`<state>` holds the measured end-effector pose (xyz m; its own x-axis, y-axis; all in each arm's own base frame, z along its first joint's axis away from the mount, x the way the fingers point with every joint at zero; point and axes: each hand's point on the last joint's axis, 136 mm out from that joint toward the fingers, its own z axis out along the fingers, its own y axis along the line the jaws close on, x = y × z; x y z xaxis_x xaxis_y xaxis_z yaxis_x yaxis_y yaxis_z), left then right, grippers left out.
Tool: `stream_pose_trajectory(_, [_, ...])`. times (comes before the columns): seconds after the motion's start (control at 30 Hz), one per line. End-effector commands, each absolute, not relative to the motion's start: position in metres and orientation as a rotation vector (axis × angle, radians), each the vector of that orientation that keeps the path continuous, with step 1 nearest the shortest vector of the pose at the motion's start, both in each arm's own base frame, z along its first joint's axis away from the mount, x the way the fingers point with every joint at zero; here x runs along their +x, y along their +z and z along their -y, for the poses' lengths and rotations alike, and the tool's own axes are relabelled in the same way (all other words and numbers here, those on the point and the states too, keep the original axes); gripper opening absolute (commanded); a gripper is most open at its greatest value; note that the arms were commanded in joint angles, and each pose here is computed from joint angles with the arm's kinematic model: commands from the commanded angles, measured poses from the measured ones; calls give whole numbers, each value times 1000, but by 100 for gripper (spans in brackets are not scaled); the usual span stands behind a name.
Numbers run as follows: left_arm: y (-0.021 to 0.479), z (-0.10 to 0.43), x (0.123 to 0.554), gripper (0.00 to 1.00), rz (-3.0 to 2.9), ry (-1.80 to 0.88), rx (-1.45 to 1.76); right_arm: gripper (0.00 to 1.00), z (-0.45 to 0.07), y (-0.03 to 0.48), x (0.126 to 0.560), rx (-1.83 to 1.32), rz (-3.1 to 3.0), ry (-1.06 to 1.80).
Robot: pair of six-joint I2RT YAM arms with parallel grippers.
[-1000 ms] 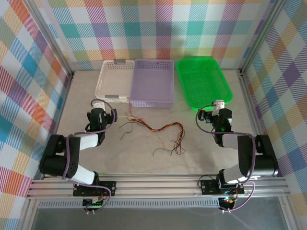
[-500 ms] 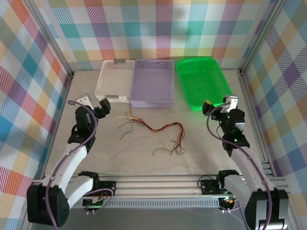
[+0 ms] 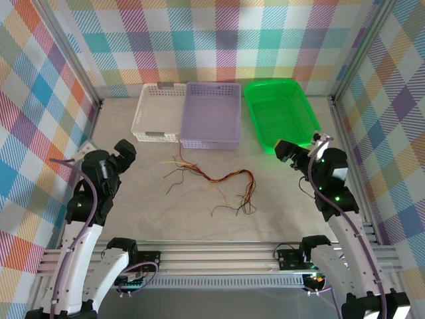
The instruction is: Untangle the cables
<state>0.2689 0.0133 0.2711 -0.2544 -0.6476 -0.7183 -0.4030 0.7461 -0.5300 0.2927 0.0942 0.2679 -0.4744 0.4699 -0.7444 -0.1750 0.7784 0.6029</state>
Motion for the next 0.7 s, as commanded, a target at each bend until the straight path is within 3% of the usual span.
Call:
stream_pose_trajectory(0.0, [230, 15, 261, 100, -2087, -409, -780, 100, -118, 259, 276, 120, -2072, 755])
stream_pose_trajectory(0.17, [191, 33, 253, 99, -2208, -438, -777, 100, -146, 225, 261, 17, -2198, 597])
stream_pose_trajectory(0.67, [139, 88, 225, 100, -2368, -344, -512, 100, -195, 156, 228, -138, -2459, 456])
